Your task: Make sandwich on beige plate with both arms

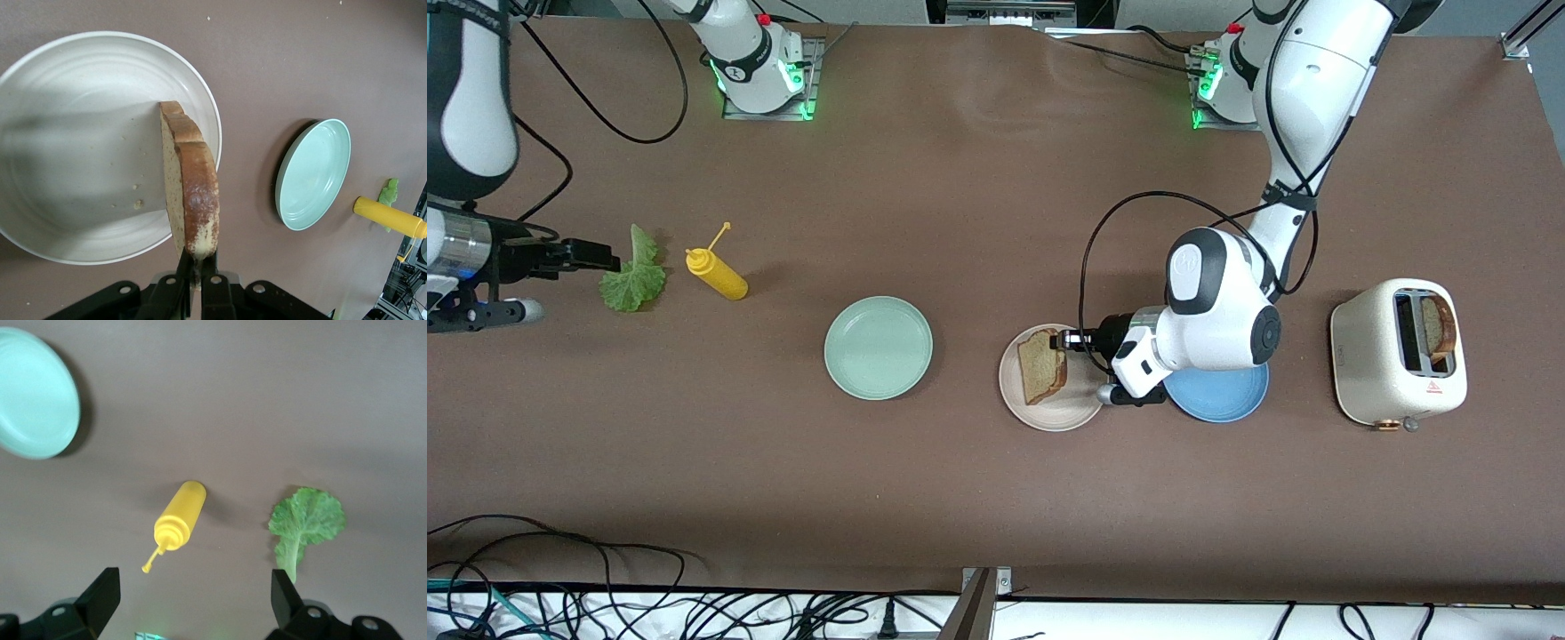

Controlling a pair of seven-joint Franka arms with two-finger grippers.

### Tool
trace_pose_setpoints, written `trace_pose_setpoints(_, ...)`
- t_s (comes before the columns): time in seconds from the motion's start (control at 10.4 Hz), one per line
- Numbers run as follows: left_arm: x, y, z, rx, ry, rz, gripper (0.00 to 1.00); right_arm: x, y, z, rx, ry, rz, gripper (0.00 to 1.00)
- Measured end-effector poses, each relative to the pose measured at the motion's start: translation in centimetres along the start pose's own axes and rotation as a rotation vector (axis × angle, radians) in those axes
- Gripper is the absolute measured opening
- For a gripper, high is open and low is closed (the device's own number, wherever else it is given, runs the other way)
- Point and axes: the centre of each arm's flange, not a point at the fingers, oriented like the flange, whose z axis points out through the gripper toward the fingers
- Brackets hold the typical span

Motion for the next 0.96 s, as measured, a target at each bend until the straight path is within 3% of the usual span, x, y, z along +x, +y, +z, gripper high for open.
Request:
trace_pose_setpoints(0.29,0.4,-0.7,-0.4,0.003,0.008,-0.003,0.08,-2.8,5.1,1.4,0.107,0.037,-0.210,1.00)
trace_pose_setpoints(0.38,0.6,-1.2,-0.6,0.006,0.013,-0.008,0.17,-3.2,5.9,1.8,0.127,0.045,-0.250,1.00)
trace_pose_setpoints(0.57,1.2,-2.4,-1.2,0.015,0.025,-0.024,0.46,-4.4,7.7,2.9,0.131,0.029,-0.220,1.00)
trace_pose_setpoints(0.96,1.9,-5.2,-1.9,0.035,0.035,-0.063,0.99,-5.0,13.8,9.5,0.071,-0.041,0.003,1.00)
